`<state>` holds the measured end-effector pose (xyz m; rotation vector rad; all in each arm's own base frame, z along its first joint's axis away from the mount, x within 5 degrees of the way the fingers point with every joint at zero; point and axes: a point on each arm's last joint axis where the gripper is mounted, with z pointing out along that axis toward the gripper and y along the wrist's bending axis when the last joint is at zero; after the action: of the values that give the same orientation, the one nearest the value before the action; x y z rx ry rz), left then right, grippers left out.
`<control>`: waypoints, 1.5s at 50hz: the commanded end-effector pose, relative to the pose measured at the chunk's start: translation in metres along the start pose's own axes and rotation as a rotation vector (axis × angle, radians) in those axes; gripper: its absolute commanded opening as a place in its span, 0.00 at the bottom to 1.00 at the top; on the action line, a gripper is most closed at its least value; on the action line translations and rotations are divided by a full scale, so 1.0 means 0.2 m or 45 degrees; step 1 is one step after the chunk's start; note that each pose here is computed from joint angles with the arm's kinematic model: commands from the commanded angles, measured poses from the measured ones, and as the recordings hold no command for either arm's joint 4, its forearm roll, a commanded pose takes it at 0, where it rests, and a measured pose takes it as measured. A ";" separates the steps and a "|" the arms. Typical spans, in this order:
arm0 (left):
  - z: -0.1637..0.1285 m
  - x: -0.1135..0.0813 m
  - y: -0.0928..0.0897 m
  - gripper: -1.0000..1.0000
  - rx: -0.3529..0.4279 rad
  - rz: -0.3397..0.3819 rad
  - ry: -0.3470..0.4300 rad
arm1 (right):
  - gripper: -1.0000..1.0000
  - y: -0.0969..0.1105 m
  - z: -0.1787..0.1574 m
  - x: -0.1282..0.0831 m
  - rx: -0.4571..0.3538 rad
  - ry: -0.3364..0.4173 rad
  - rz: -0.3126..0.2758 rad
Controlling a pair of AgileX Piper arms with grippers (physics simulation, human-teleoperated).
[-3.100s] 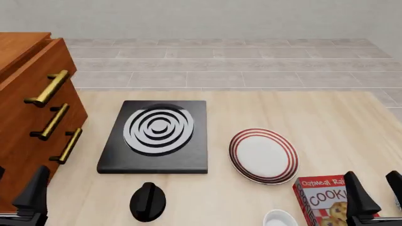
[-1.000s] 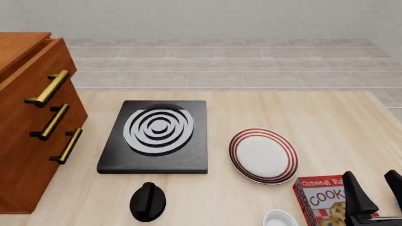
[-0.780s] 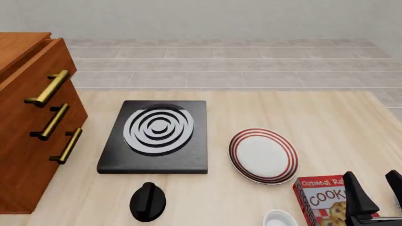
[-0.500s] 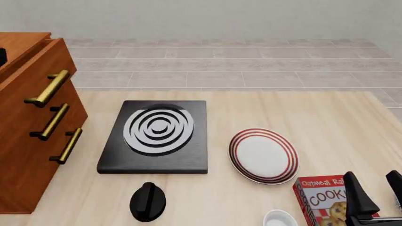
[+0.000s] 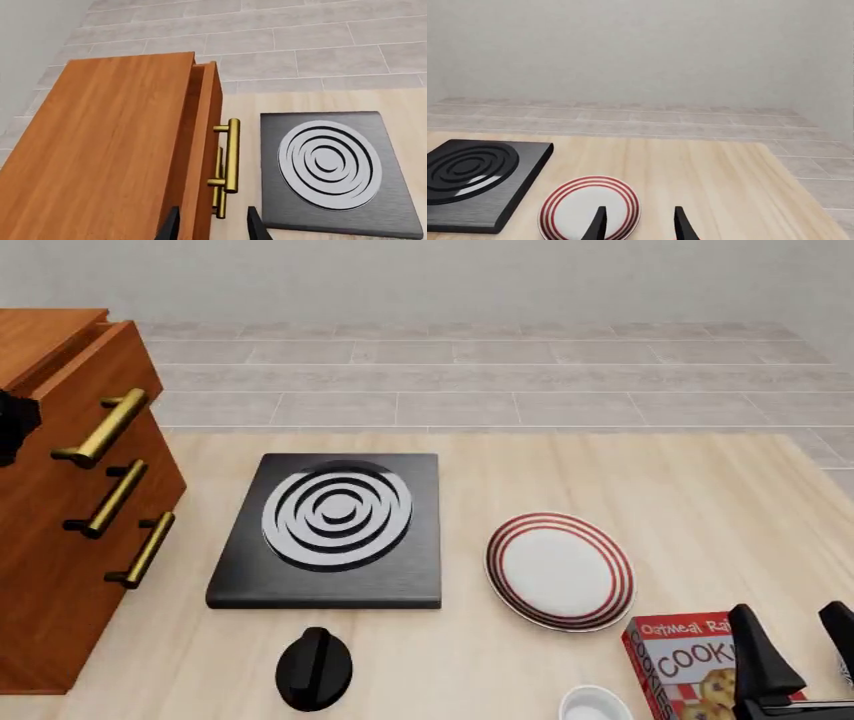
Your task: Pick the akita bowl in the top layer of the wooden cabinet and place it on the plate.
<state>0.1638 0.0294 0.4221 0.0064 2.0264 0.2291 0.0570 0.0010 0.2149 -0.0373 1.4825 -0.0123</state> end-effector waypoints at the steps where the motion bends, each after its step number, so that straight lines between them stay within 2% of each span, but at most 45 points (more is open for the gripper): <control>1: 0.06 0.07 0.01 1.00 -0.015 -0.021 0.053 | 1.00 0.00 0.00 0.00 0.000 0.000 -0.001; 25: 0.10 0.15 0.03 1.00 -0.055 -0.005 0.085 | 1.00 0.00 0.00 0.00 0.002 0.001 -0.001; 33: 0.12 0.19 0.02 1.00 -0.053 -0.004 0.106 | 1.00 0.00 0.00 0.00 0.004 0.000 0.000; 42: 0.16 0.30 0.01 1.00 -0.059 -0.013 0.162 | 1.00 0.00 0.00 0.00 0.004 0.000 -0.001; 55: 0.19 0.35 0.02 1.00 -0.068 -0.019 0.187 | 1.00 0.00 0.00 0.00 0.006 0.000 -0.002; 61: 0.19 0.36 0.00 1.00 -0.053 -0.027 0.196 | 1.00 0.00 0.00 0.00 0.007 -0.001 -0.002; 70: 0.21 0.34 -0.07 1.00 0.038 -0.111 0.221 | 1.00 0.00 0.00 0.00 0.008 -0.002 -0.003; 75: 0.22 0.34 -0.08 1.00 0.053 -0.129 0.232 | 1.00 0.00 0.00 0.00 0.007 -0.002 -0.002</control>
<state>0.1643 0.0373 0.3737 -0.0558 2.0609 0.2692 0.0564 0.0007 0.2149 -0.0341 1.4815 -0.0178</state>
